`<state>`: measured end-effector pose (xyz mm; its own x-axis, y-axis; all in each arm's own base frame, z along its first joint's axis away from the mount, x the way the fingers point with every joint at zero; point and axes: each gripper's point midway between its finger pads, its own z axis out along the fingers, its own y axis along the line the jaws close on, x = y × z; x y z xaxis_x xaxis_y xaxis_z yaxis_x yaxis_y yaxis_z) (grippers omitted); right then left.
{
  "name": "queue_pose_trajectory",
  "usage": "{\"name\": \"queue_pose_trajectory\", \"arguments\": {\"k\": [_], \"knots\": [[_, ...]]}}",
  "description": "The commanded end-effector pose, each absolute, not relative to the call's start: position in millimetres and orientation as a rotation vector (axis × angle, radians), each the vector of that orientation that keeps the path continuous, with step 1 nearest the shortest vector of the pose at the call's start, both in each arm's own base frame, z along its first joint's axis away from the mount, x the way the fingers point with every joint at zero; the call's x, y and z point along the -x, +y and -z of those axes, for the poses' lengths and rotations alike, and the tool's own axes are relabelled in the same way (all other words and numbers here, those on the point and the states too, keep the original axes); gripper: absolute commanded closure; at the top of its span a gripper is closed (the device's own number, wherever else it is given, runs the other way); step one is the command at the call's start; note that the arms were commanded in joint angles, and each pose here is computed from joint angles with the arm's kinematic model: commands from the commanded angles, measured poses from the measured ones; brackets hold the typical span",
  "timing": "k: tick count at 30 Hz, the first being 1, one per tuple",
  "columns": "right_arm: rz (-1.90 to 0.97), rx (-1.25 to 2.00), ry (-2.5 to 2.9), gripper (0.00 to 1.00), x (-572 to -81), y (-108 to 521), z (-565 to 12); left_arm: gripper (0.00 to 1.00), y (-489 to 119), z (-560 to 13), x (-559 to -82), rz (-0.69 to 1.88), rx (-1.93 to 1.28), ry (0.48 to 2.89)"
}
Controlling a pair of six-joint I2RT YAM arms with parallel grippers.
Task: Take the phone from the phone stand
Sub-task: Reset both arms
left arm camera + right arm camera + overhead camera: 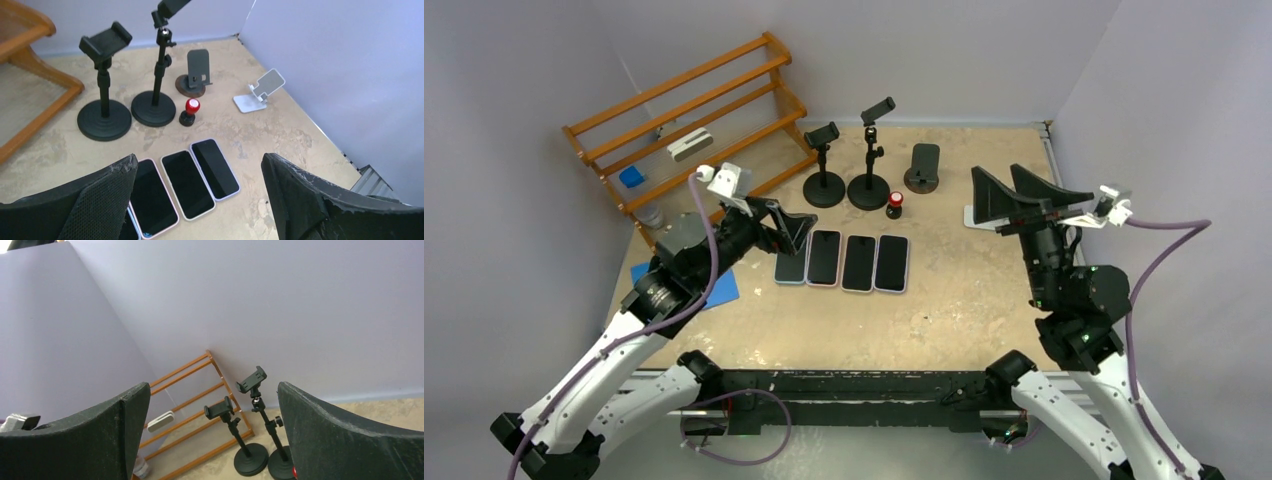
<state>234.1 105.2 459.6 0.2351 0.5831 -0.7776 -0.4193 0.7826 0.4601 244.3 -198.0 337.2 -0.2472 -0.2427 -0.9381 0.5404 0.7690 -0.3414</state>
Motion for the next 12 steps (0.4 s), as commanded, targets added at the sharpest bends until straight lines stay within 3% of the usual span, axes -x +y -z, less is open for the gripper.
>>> {"name": "queue_pose_trajectory", "arguments": {"k": [1, 12], "knots": [[-0.669, -0.141, 1.121, 0.01, -228.0, 101.6, -454.3, 0.07, -197.9, -358.0, -240.4, 0.764, -0.258, 1.569], [-0.684, -0.156, 1.133, 0.01, -228.4, 102.1, -448.4, 0.07, -193.8, -352.4, -244.8, 0.738, -0.226, 1.583]]}}
